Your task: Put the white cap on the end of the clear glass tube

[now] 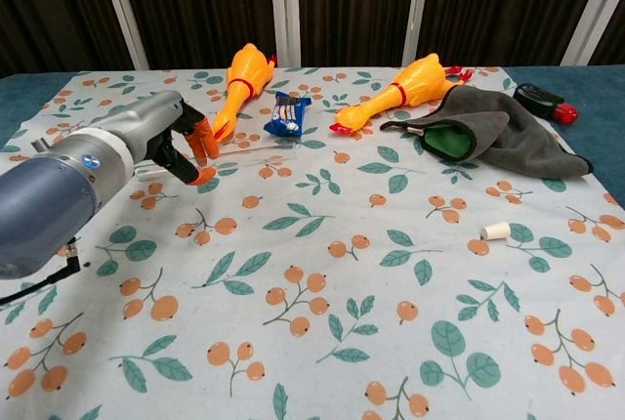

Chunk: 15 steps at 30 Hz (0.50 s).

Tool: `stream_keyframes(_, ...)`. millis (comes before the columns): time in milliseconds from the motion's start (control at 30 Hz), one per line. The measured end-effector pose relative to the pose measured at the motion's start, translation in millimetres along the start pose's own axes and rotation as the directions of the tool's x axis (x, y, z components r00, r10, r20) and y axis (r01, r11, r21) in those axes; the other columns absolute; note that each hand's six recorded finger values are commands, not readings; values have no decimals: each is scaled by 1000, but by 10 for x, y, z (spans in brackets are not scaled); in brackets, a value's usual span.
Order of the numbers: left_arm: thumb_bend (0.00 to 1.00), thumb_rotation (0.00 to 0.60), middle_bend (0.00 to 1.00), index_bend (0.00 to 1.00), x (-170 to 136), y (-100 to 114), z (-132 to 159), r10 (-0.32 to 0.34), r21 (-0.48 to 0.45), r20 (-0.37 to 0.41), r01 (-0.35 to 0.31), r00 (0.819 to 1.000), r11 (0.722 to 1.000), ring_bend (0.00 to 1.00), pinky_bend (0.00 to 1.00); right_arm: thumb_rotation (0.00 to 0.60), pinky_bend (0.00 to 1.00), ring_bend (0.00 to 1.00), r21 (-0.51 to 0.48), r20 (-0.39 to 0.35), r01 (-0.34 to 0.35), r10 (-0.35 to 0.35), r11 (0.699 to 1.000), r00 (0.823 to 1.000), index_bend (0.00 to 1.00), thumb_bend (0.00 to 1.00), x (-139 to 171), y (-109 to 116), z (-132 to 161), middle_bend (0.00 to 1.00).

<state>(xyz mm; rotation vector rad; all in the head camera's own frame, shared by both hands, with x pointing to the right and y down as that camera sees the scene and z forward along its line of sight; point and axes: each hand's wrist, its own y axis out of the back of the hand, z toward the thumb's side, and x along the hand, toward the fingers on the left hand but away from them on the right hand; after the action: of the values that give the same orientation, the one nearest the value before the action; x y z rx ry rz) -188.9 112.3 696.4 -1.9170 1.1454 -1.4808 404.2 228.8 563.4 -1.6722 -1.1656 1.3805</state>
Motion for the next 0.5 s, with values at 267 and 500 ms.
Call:
stream_keyframes(267, 789, 600, 483, 611, 31, 145, 38, 21, -49, 99, -17, 995, 999, 33, 0, 600, 0, 0, 33, -31, -12, 13, 999, 999, 0, 256, -142, -98, 150, 0)
stream_keyframes(500, 789, 600, 483, 611, 119, 220, -25, 27, -91, 127, -15, 992, 996, 33, 0, 600, 0, 0, 49, -56, -39, 42, 998, 998, 0, 257, -344, -295, 367, 0)
